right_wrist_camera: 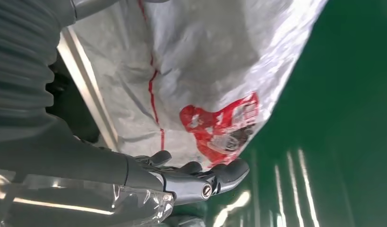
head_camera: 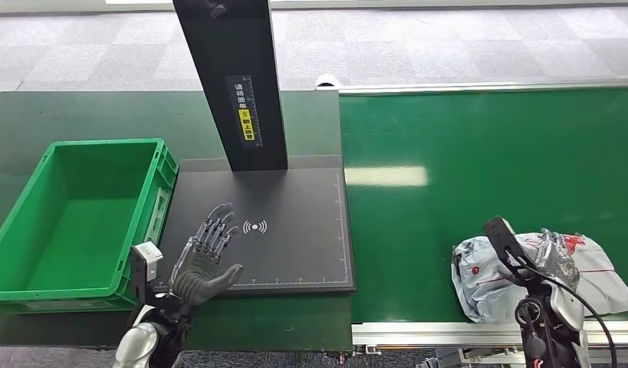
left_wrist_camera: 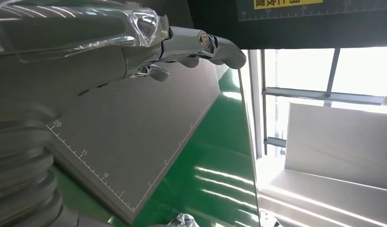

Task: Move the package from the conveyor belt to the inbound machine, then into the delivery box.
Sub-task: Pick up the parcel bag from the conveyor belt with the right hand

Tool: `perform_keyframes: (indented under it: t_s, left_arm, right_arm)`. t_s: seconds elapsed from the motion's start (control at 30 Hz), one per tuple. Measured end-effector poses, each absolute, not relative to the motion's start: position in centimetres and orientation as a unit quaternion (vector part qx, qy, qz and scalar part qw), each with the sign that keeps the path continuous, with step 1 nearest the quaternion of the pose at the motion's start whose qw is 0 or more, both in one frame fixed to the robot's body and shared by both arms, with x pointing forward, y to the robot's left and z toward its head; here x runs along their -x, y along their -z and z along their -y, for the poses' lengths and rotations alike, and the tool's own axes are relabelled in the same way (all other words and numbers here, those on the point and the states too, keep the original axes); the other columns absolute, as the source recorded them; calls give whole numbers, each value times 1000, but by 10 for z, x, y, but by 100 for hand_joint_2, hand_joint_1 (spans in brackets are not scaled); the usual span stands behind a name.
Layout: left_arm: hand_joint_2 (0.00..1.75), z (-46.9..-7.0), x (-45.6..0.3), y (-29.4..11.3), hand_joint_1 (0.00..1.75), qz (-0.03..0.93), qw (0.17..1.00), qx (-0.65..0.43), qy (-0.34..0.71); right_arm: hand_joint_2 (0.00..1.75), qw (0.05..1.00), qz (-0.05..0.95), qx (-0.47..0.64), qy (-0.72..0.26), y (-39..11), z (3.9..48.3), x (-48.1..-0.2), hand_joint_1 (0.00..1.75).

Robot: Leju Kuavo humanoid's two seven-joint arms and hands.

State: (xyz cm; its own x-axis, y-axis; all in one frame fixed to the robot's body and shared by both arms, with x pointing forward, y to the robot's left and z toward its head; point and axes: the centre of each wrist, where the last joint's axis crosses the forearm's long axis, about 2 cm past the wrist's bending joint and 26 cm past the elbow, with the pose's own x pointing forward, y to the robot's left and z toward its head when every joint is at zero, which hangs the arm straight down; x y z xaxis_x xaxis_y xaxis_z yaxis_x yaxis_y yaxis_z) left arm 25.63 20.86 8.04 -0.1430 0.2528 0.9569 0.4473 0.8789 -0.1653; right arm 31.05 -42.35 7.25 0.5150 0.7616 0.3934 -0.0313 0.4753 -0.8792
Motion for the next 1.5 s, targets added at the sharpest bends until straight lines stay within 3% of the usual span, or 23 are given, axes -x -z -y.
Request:
perform_keyframes:
  t_s: [0.23,0.57,0.6,0.7,0.73,1.13,1.5]
  left_arm:
    - [175,-206,-256,-81,0,751,614,229,74]
    - [175,-204,-254,-81,0,751,617,226,67]
    - [175,-204,-254,-81,0,751,617,224,66]
    - [175,-205,-253,-82,0,753,617,220,63]
    - [175,-205,-252,-82,0,753,617,219,62]
    - [175,-214,-247,-85,0,761,611,212,52]
    - [175,-216,-247,-85,0,761,609,216,53]
  right_arm:
    - [175,758,319,499,-274,-67,441,-314,0]
    - [175,763,259,505,-310,-62,448,-319,0]
    - [175,762,257,504,-315,-62,448,-319,24]
    - [175,755,265,501,-331,-61,450,-321,152]
    - [175,748,274,502,-336,-61,450,-322,171]
    - [175,690,381,492,-371,-68,435,-333,175]
    - [175,672,371,518,-379,-66,432,-330,175]
